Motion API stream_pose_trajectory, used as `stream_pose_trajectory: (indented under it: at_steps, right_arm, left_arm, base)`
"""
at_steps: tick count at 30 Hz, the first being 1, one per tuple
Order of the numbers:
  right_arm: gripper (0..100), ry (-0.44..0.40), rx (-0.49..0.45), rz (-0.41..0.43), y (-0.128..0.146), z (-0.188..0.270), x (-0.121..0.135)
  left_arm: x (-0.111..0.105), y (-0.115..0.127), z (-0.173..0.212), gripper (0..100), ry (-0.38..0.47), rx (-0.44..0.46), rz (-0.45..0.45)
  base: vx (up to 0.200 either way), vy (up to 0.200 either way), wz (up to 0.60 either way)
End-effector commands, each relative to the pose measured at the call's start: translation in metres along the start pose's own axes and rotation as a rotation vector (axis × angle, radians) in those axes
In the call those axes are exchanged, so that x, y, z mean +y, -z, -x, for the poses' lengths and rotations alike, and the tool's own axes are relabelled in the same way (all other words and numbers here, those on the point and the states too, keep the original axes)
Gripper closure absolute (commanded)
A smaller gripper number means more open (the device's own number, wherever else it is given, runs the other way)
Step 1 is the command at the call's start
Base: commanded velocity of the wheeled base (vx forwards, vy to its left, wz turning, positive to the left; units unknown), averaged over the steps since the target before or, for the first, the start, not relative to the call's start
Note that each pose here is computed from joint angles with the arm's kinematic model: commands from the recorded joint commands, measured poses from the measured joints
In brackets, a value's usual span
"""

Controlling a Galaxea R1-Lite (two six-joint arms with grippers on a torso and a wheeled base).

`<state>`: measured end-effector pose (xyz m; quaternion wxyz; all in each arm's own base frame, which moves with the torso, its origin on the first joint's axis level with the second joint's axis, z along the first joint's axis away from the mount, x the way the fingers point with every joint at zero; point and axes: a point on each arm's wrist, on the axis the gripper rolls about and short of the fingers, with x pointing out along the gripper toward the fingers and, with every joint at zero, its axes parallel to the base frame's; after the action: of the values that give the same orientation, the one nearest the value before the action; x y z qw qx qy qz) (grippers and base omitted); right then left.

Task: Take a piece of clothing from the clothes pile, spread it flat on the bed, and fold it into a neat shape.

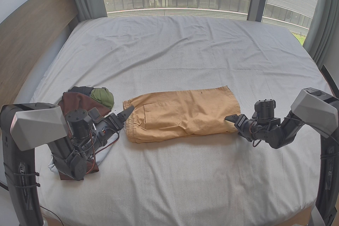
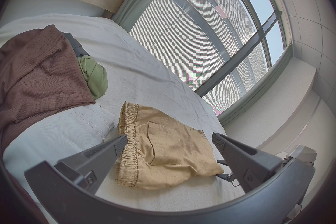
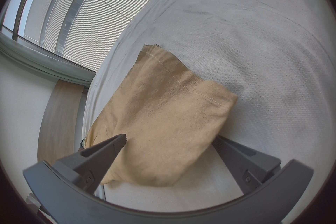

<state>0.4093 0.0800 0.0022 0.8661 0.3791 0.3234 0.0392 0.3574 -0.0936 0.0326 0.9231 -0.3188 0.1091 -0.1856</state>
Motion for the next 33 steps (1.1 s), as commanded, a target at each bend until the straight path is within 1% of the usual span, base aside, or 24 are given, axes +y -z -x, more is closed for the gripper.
stream_pose_trajectory:
  at_steps: [1,3,6,10,12,18,19,21,26,31,33]
  right_arm:
    - [0,0.016,0.005,0.002,0.008,-0.018,-0.005]
    - [0,0.035,-0.032,0.006,0.008,-0.027,-0.005]
    - [0,0.042,-0.045,0.005,0.007,-0.032,-0.006]
    - [0,-0.001,-0.081,0.013,0.007,-0.036,-0.004]
    - [0,-0.036,-0.116,0.020,0.007,-0.039,-0.004]
    - [0,-0.032,-0.149,0.020,0.011,-0.041,-0.009]
    - [100,-0.030,-0.147,0.020,0.012,-0.040,-0.011]
    - [100,-0.025,-0.143,0.020,0.015,-0.038,-0.014]
    - [100,-0.045,-0.159,0.031,0.019,-0.029,-0.012]
    - [100,-0.063,-0.161,0.058,0.022,-0.010,0.001]
    - [100,-0.060,-0.152,0.086,0.025,-0.001,0.004]
  left_arm:
    - [0.004,0.002,-0.001,0,-0.010,0.004,0.003]
    - [0.004,0.003,-0.001,0,-0.007,0.006,0.003]
    - [0.004,0.002,-0.001,0,-0.010,0.004,0.003]
    - [0.005,0.003,-0.001,0,-0.011,0.005,0.003]
    - [0.005,0.003,-0.001,0,-0.011,0.005,0.003]
    - [0.005,0.003,-0.001,0,-0.011,0.005,0.003]
    - [0.005,0.003,-0.001,0,-0.013,0.005,0.004]
    - [0.005,0.003,-0.001,0,-0.013,0.005,0.004]
    - [0.008,0.006,-0.003,0,-0.018,0.012,0.004]
    - [0.010,0.008,-0.004,0,-0.024,0.017,0.005]
    - [0.010,0.008,-0.004,0,-0.022,0.017,0.005]
  base:
    - [0.000,0.000,0.00]
    - [0.000,0.000,0.00]
    - [0.000,0.000,0.00]
    - [0.000,0.000,0.00]
    - [0.000,0.000,0.00]
    - [0.000,0.000,0.00]
    - [0.000,0.000,0.00]
    - [0.000,0.000,0.00]
    - [0.000,0.000,0.00]
    - [0.000,0.000,0.00]
    - [0.000,0.000,0.00]
